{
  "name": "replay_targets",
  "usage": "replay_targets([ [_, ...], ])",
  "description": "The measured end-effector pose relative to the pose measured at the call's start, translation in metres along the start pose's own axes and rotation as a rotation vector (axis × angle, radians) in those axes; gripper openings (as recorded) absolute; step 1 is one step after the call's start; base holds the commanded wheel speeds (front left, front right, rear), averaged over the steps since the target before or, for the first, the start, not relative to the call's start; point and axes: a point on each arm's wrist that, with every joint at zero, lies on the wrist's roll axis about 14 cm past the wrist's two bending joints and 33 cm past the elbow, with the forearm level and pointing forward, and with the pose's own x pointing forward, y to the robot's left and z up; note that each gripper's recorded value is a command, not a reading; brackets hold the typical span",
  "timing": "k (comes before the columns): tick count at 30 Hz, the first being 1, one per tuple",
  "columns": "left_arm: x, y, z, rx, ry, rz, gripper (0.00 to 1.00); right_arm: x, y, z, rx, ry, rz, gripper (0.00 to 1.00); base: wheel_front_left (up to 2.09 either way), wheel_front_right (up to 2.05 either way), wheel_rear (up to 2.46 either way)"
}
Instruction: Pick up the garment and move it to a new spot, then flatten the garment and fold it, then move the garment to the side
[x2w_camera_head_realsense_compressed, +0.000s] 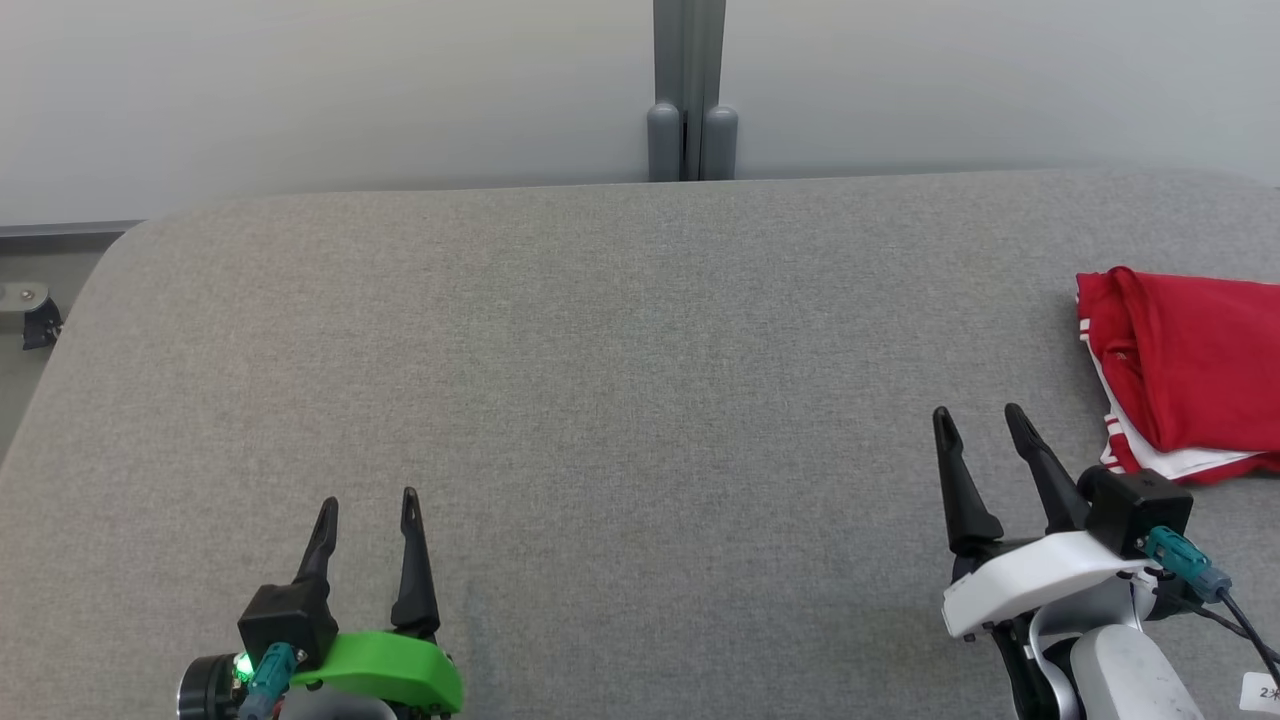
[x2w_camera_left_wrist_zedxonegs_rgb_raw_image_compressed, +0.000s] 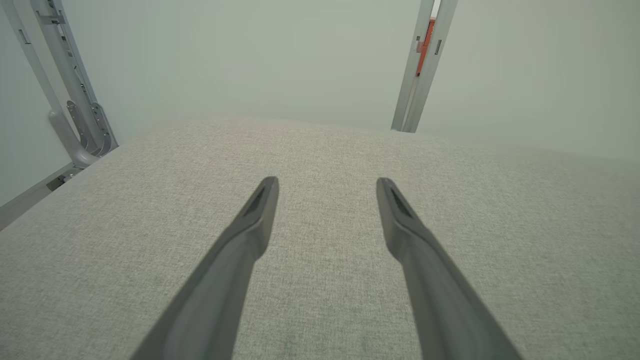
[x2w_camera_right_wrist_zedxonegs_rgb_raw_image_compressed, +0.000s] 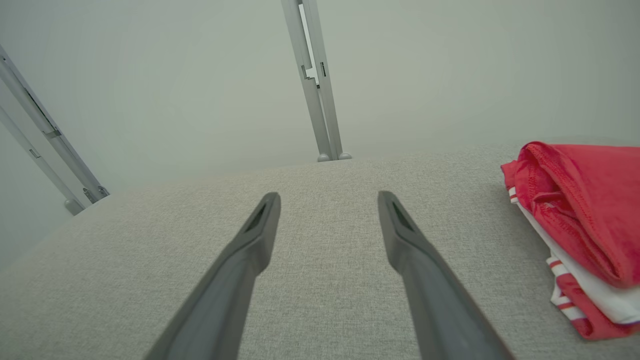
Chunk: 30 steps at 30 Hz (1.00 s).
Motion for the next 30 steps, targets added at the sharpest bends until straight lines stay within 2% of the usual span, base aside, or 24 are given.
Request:
replay_targets([
  [8, -0.002, 0.002, -0.006, -0.006, 0.019, 0.005, 1.0, 0.001, 0.003, -0.003, 0.002, 0.013, 0.008, 1.0, 0.0, 0.0, 0.0],
  [9, -0.002, 0.002, -0.007, -0.006, 0.023, 0.006, 0.0, 0.001, 0.002, -0.004, 0.003, 0.018, 0.007, 0.0, 0.0, 0.0, 0.0],
  [14, -0.01, 0.005, -0.025, -0.006, 0.083, 0.019, 0.0, -0.009, -0.001, -0.026, 0.017, 0.083, -0.01, 0.0, 0.0, 0.0, 0.0],
  [30, -0.009, 0.019, -0.032, -0.291, 0.148, 0.086, 0.0, -0.014, -0.017, -0.028, 0.288, 0.092, -0.095, 0.0, 0.0, 0.0, 0.0],
])
